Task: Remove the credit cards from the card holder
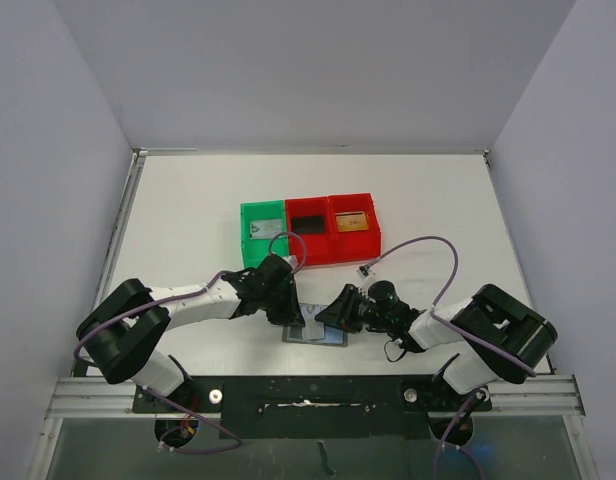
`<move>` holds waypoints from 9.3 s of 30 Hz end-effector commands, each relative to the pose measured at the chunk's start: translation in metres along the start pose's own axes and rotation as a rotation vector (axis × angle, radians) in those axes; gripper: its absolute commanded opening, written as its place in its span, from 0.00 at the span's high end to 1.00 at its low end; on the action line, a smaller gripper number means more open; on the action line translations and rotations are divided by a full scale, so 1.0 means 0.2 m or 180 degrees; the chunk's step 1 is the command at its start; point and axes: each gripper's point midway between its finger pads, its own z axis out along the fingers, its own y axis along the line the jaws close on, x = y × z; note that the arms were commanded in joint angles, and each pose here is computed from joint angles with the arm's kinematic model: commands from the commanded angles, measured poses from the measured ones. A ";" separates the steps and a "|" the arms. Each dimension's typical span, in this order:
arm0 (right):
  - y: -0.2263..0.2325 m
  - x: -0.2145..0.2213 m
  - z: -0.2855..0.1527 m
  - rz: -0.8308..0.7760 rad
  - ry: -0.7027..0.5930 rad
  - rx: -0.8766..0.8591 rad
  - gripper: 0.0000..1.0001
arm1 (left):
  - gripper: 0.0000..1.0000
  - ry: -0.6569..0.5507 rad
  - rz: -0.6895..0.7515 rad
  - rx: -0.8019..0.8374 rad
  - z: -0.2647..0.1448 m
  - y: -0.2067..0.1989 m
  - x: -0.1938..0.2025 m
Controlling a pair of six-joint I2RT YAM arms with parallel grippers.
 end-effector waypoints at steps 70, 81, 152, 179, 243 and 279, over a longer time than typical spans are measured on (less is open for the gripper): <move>0.79 -0.50 -0.21 -0.4956 -0.1723 0.0143 1.00 | 0.26 -0.2633 -0.0194 -0.0970 -1.30 0.49 -0.81; 1.01 -0.76 0.10 -0.5386 -0.1330 0.0067 1.00 | 0.25 -0.2746 -0.0159 -0.1370 -1.32 0.63 -0.81; 0.61 -1.13 1.07 -0.6629 0.0067 0.1348 0.88 | 0.25 -0.3231 -0.0566 -0.1665 -1.44 0.82 -0.79; 0.93 -1.06 0.83 -0.3742 -0.0409 0.0544 0.71 | 0.25 -0.3192 -0.0544 -0.1642 -1.42 0.82 -0.80; 0.37 -0.87 1.08 -0.2779 0.0026 0.2057 0.86 | 0.25 -0.3162 -0.0532 -0.1616 -1.41 0.82 -0.80; 0.47 -1.09 0.96 -0.3015 -0.0525 0.2291 0.65 | 0.25 -0.3138 -0.0524 -0.1610 -1.40 0.82 -0.81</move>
